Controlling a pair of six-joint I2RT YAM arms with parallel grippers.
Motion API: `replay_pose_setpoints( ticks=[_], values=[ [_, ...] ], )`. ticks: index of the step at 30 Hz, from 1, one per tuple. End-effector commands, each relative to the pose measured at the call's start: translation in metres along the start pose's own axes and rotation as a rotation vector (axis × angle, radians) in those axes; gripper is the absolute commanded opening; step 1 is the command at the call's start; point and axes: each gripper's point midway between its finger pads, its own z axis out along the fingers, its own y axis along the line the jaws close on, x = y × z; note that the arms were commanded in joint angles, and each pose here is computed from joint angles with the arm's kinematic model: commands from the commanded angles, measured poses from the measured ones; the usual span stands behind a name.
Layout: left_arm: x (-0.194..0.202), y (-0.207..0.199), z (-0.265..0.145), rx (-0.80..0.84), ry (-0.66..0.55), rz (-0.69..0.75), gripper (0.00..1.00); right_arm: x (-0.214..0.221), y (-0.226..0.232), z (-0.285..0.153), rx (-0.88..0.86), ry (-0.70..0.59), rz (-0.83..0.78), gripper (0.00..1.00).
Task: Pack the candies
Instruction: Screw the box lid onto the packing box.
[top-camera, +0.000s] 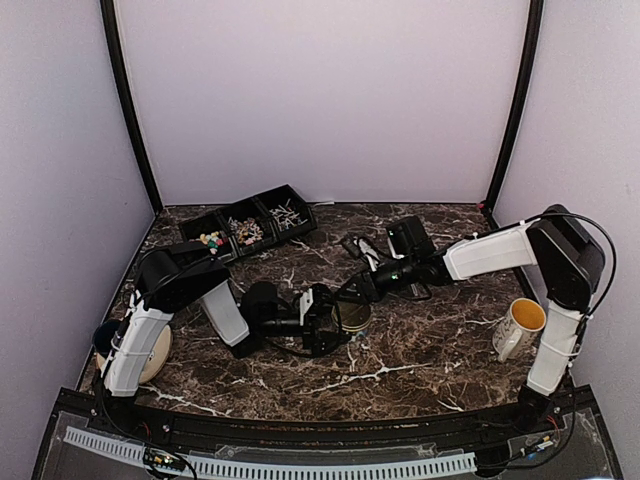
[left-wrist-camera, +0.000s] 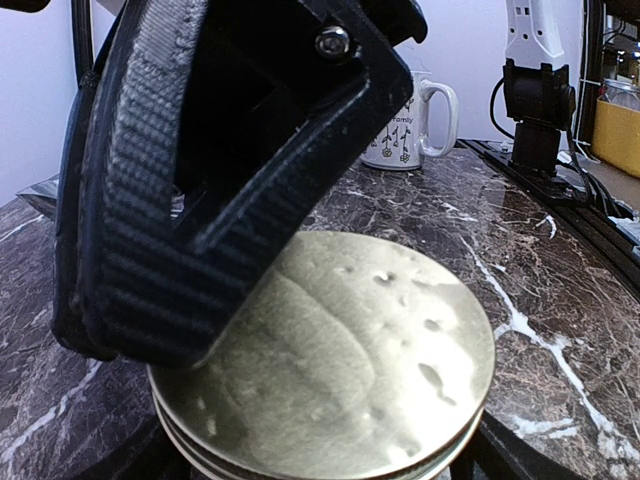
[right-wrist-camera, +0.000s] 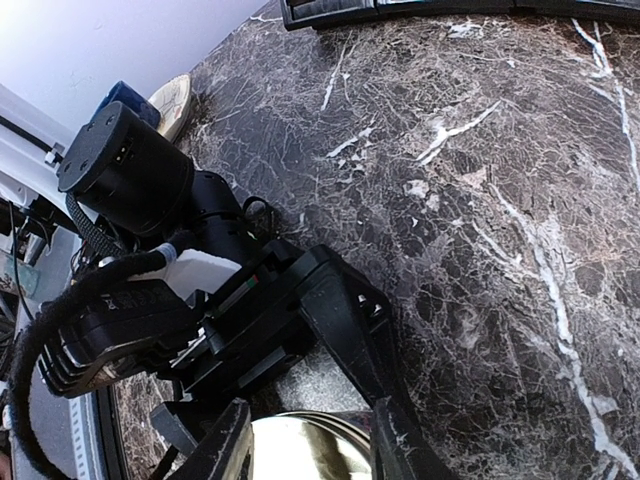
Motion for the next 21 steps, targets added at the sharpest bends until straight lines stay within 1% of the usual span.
replay_pose_setpoints(
  ticks=[1,9,21],
  values=[
    [0.075,-0.010,-0.012,0.005,0.206,-0.137,0.88,-0.011,0.003,-0.001,-0.028,-0.029,-0.031,0.39],
    [0.076,-0.009,-0.012,0.004,0.208,-0.139,0.88,0.000,0.002,-0.003,-0.019,-0.016,-0.020,0.37],
    [0.076,-0.009,-0.012,0.006,0.206,-0.138,0.88,-0.017,-0.003,-0.009,-0.008,-0.061,-0.039,0.42]
  ],
)
